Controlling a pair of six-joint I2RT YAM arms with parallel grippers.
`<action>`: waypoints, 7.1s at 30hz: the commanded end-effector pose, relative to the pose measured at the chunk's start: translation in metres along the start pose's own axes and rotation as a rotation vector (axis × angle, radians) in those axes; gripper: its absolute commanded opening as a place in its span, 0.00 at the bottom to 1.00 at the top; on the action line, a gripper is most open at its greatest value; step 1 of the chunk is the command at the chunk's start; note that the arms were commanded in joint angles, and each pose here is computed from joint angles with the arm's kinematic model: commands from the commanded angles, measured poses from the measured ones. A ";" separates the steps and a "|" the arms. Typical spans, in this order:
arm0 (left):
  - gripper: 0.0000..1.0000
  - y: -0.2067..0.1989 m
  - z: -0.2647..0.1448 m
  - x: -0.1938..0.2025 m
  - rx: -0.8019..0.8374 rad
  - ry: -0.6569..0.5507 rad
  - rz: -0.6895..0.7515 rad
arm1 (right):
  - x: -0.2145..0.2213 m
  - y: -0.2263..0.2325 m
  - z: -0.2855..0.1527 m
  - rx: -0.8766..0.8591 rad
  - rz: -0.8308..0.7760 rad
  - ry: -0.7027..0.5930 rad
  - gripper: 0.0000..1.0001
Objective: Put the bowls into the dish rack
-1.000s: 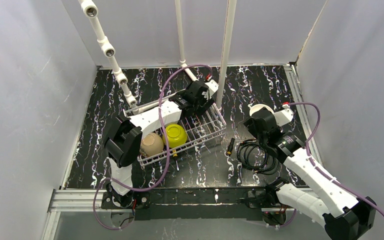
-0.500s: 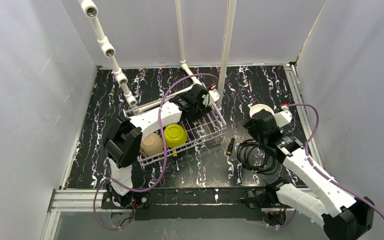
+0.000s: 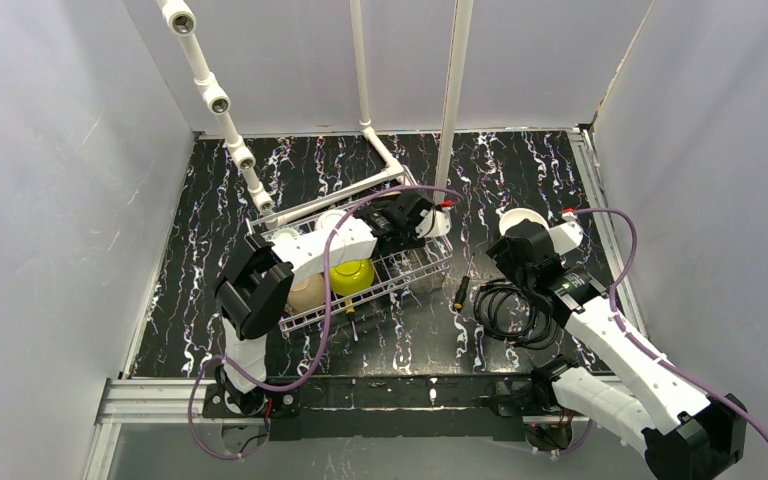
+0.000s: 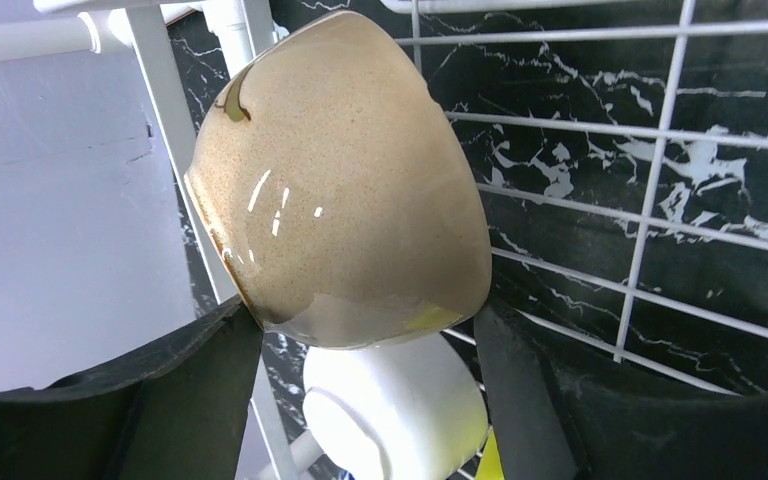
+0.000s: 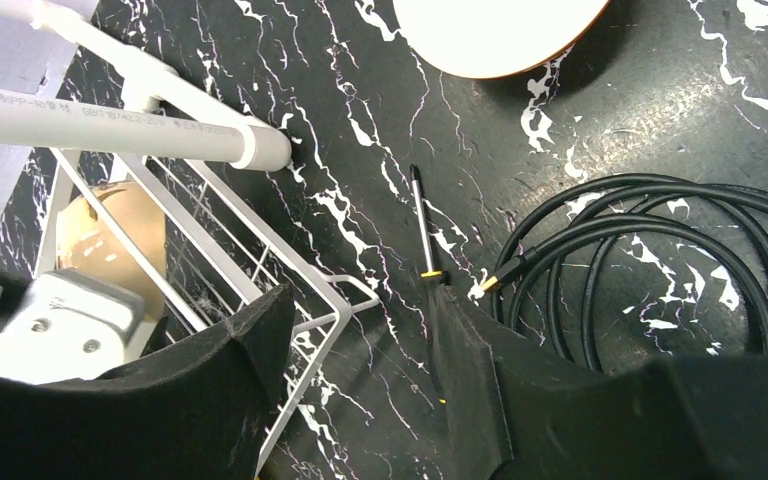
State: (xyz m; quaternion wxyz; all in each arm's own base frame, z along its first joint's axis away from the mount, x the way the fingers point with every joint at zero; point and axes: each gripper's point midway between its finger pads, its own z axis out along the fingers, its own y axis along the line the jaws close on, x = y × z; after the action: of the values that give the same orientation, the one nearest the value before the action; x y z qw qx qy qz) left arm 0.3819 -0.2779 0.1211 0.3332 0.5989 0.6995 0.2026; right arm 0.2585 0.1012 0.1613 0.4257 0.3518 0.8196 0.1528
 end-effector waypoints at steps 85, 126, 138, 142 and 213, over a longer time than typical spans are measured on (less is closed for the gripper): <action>0.84 0.019 -0.122 0.006 0.303 -0.278 -1.326 | -0.048 -0.007 0.167 0.102 -0.599 0.096 0.01; 0.98 0.026 -0.210 -0.114 0.526 -0.835 -1.213 | -0.041 0.198 -0.106 -0.903 0.494 0.490 0.01; 0.97 0.018 -0.188 -0.122 0.428 -0.907 -1.048 | -0.040 0.198 -0.095 -0.805 0.676 0.549 0.01; 0.94 0.019 -0.177 -0.121 0.357 -0.864 -1.087 | -0.042 0.195 -0.084 -0.751 0.706 0.516 0.01; 0.31 -0.015 -0.086 -0.053 0.158 -0.148 -0.482 | -0.038 0.065 -0.052 -0.296 0.427 0.097 0.69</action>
State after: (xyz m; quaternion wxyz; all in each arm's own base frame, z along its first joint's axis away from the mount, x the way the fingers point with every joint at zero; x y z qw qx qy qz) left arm 0.3114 -0.3301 0.1661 0.3782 0.4353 0.8170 -0.0033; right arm 0.2592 0.1250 0.2439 0.3744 0.4546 0.7140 0.3785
